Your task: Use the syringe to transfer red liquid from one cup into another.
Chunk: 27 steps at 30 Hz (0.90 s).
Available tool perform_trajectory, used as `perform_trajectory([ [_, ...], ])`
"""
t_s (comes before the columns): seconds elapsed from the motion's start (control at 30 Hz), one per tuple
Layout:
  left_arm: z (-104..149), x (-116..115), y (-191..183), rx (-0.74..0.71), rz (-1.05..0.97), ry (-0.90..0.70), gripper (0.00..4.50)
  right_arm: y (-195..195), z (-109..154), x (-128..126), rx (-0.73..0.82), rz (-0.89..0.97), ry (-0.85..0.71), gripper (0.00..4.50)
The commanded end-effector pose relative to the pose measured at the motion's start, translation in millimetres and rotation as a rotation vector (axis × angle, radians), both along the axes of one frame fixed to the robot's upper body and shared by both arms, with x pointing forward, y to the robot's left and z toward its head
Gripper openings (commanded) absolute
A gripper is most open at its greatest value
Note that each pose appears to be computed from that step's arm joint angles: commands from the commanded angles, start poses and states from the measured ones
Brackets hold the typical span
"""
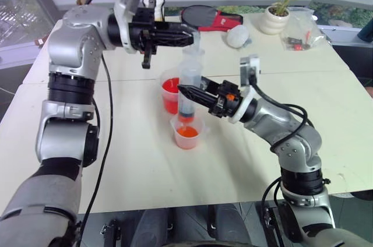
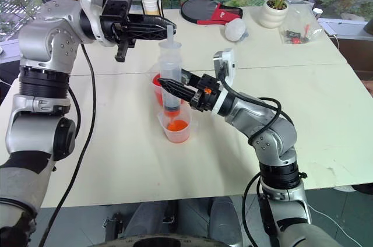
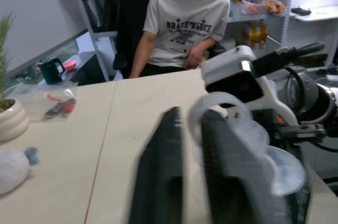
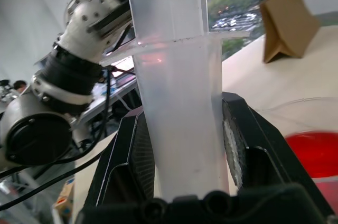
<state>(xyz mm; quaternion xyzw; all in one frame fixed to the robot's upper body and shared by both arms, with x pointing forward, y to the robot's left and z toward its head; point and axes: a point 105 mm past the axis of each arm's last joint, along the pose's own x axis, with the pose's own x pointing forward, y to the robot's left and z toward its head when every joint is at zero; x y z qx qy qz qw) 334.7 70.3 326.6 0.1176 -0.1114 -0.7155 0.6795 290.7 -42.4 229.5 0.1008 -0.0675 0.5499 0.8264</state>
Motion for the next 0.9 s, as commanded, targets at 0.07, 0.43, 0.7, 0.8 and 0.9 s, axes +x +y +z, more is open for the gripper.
perform_trajectory([
  [0.07,11.7,-11.4,0.8,-0.025,-0.036,-0.022,0.08,2.7,5.7,-12.2,-0.003,0.041,-0.044,1.42],
  [0.43,-30.8,-15.4,-17.9,0.03,-0.078,0.07,0.08,-6.9,19.6,-9.5,-0.028,0.03,-0.1,1.42],
  [0.7,-50.3,-12.1,-18.6,0.058,-0.06,0.085,0.08,-16.6,36.3,-5.2,-0.043,0.008,-0.151,1.42],
  [0.8,-55.2,-12.3,-19.1,0.062,-0.058,0.096,0.08,-18.4,40.4,-4.2,-0.047,0.002,-0.166,1.42],
  [0.9,-61.6,-12.9,-19.8,0.074,-0.058,0.105,0.08,-19.9,45.3,-2.9,-0.048,-0.002,-0.179,1.42],
])
